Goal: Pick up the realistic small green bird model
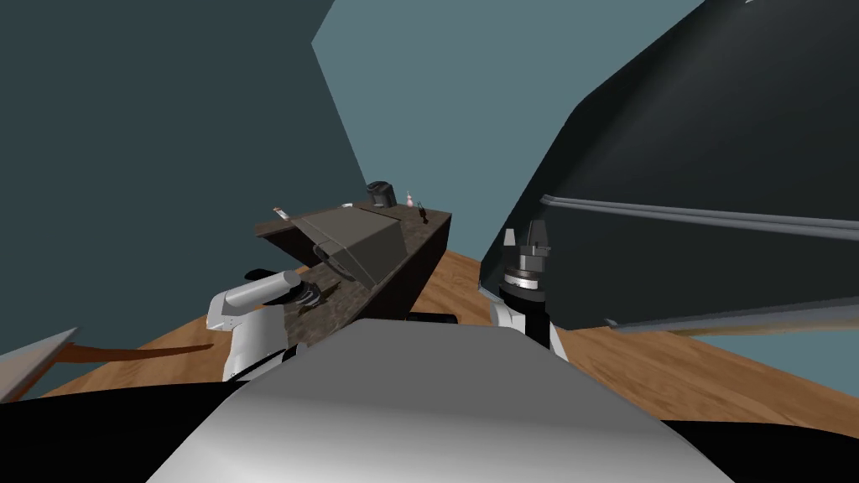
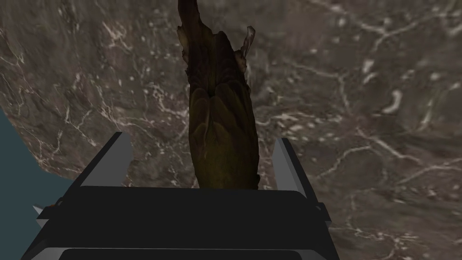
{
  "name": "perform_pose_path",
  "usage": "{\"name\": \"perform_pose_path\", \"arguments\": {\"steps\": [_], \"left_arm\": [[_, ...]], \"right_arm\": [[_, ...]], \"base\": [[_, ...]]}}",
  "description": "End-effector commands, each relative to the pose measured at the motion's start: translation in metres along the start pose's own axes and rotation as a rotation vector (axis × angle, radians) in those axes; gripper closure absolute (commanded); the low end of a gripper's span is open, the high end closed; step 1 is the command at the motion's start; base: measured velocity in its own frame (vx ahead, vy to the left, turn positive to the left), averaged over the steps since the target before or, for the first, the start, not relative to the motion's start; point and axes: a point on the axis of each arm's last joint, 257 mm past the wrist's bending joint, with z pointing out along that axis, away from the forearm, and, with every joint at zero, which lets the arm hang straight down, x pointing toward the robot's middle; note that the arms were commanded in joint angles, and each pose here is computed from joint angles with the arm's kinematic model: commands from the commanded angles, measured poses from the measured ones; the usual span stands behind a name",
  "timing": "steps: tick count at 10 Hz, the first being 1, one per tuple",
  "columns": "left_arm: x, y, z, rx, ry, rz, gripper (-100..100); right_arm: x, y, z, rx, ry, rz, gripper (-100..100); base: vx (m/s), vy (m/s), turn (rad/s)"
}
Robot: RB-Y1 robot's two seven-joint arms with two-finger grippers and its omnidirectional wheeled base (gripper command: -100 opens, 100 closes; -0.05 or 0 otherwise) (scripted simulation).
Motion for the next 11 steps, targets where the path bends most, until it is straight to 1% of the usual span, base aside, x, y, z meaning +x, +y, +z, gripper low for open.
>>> {"name": "perform_pose_path", "arguments": {"steps": [1,2,4,5,6,7,11], "left_arm": [[-0.0068,0.0006,0.0040,0.001,0.009,0.014,-100],[-0.0068,0.0006,0.0040,0.001,0.009,0.025,-100],[-0.0155,0.0014,0.0089,0.003,0.021,0.041,-100],[-0.0155,0.0014,0.0089,0.003,0.021,0.052,-100],[-0.0147,0.0018,0.0087,0.002,0.020,0.045,-100],[-0.0148,0.0016,0.0088,0.003,0.020,0.048,100],[-0.0148,0.0020,0.0089,0.002,0.020,0.047,100]], "right_arm": [[0.0000,0.0000,0.0000,0.000,0.000,0.000,0],[0.0000,0.0000,0.0000,0.000,0.000,0.000,0],[0.0000,0.0000,0.0000,0.000,0.000,0.000,0],[0.0000,0.0000,0.0000,0.000,0.000,0.000,0],[0.0000,0.0000,0.0000,0.000,0.000,0.000,0],[0.0000,0.0000,0.0000,0.000,0.000,0.000,0],[0.0000,0.0000,0.0000,0.000,0.000,0.000,0]], "base": [[0.092,-0.046,0.165],[0.082,-0.049,0.064],[0.095,-0.060,0.122],[0.077,-0.053,0.058],[0.026,-0.018,0.001],[0.006,-0.005,0.002],[0.000,0.000,0.000]]}}
